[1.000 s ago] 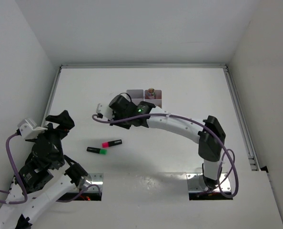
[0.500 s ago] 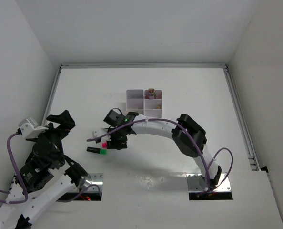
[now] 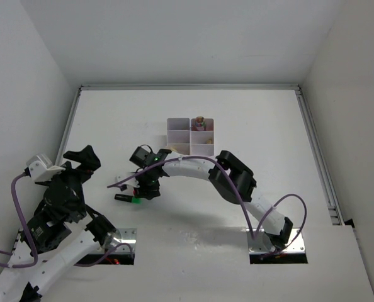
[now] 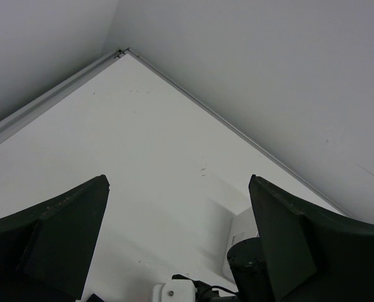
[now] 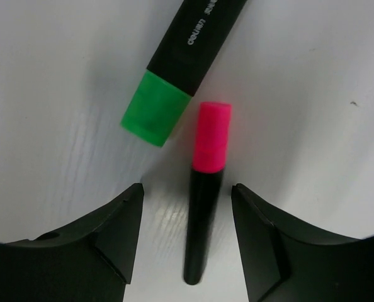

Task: Sort the stationery into containers
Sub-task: Pick up the pen from the center of the board.

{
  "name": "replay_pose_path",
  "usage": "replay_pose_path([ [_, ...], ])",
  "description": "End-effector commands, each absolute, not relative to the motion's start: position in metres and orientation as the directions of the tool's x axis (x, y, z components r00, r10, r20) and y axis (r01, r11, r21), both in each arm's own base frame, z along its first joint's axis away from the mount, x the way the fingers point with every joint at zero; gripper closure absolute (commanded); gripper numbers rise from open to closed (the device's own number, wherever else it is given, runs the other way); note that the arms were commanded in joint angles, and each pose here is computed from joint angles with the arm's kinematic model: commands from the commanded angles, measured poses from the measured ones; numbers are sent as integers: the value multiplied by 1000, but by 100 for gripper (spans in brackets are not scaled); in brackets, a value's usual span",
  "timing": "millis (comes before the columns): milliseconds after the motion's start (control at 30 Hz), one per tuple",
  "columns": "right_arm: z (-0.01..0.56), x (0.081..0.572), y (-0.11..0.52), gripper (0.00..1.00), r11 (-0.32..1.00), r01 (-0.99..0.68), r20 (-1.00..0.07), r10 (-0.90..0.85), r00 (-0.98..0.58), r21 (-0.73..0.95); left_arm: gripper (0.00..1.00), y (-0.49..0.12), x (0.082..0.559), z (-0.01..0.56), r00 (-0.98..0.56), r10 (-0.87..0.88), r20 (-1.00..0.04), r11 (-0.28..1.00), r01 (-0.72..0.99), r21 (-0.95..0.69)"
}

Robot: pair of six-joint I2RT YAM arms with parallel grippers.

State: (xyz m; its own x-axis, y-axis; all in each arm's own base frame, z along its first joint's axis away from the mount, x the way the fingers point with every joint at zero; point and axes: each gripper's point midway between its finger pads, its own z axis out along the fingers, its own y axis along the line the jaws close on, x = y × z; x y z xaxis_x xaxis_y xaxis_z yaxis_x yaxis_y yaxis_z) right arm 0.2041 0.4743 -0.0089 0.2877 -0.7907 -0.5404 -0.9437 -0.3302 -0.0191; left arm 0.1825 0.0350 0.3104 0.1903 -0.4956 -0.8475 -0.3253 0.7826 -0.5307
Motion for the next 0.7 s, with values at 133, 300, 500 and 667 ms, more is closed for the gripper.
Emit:
replay_pose_path([
  [133,0,210,491,41,-351,-935,-569,-758,317,-53,1,35,182,316,207,-503,-839,778,-313,-544],
  [300,-17,210,477,60,-341,-940,-525,-799,293,-5,1,37,181,317,213,-508,-835,775,-310,-551],
  [500,-28,202,463,78,-347,-937,-486,-826,285,41,1,36,182,314,207,-503,-839,778,-313,-544],
  [667,-33,200,453,98,-332,-941,-455,-849,269,63,1,36,182,314,207,-503,-839,778,-313,-544],
])
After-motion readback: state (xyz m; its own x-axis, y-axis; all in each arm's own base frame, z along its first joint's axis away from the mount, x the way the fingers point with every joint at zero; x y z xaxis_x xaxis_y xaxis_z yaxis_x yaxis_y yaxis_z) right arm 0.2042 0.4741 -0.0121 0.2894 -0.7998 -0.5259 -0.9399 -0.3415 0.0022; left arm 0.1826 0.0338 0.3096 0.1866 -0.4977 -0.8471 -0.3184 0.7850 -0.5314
